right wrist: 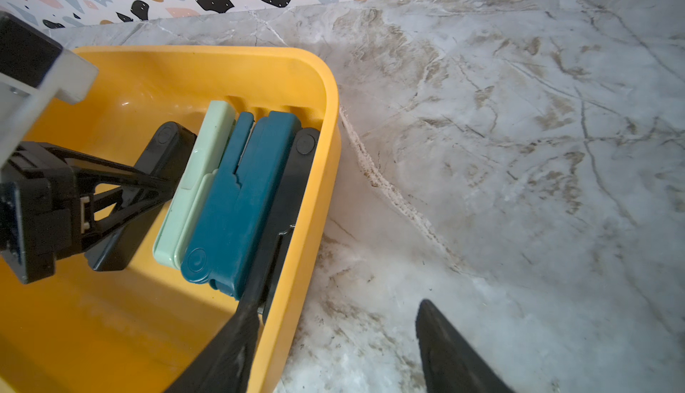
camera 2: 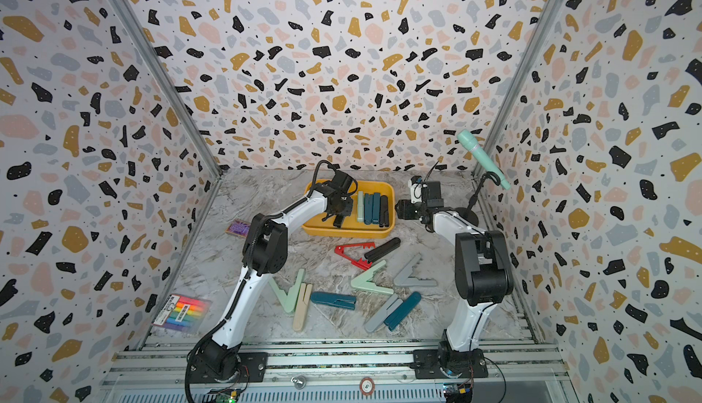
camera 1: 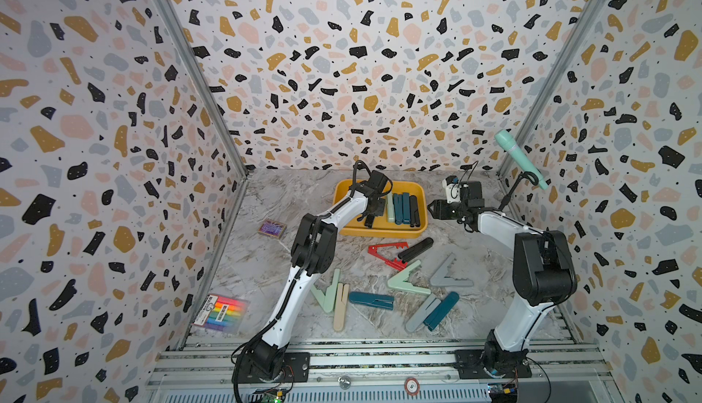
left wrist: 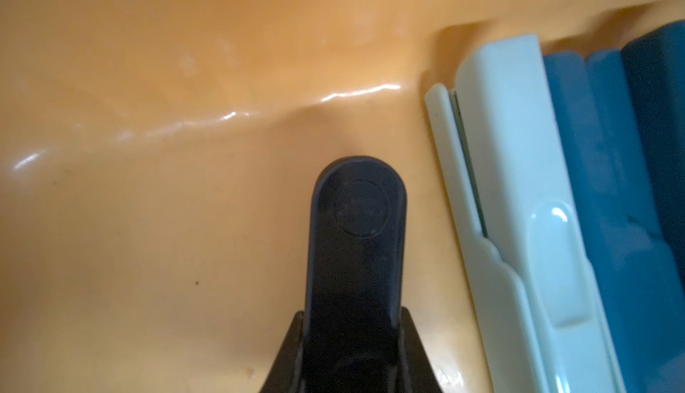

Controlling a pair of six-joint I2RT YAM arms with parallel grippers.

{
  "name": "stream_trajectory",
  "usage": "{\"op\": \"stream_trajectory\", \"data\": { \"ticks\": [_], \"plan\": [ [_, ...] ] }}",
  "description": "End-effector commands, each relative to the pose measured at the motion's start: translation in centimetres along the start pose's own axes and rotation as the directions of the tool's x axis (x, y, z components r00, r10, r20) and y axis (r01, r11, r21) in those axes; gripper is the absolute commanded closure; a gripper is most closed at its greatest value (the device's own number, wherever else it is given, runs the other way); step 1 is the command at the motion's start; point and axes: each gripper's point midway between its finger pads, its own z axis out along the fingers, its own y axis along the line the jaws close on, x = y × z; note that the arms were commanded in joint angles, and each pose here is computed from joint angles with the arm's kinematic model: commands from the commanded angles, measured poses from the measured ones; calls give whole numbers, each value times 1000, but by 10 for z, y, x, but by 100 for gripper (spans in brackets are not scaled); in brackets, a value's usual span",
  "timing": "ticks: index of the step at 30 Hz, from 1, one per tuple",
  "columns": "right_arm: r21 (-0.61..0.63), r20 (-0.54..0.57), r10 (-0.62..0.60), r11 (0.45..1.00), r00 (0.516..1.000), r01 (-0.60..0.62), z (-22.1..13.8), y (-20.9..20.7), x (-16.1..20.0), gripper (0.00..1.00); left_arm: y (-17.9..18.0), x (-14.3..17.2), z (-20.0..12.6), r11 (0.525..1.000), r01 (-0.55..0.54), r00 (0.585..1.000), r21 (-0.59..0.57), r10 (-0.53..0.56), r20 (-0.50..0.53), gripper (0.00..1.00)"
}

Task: Put the pruning pliers into the storage box
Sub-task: Place the pruning pliers in the storage box.

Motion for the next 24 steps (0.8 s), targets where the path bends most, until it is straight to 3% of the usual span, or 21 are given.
{"op": "stream_trajectory", "data": {
  "ticks": [1,10,24],
  "plan": [
    [-12,35,-2,1000,999,3,-7,4,-16,31,-4,-12,-3,998,52,998,34,-54,34,85],
    [-69,10,19,997,1000,-19,3,14,-10,31,-13,-17,5,984,150,987,96,-155,46,58],
    [-132,-11,26,991,1000,-27,8,27,-7,31,-38,-28,10,924,278,950,263,-305,68,52]
  ]
}}
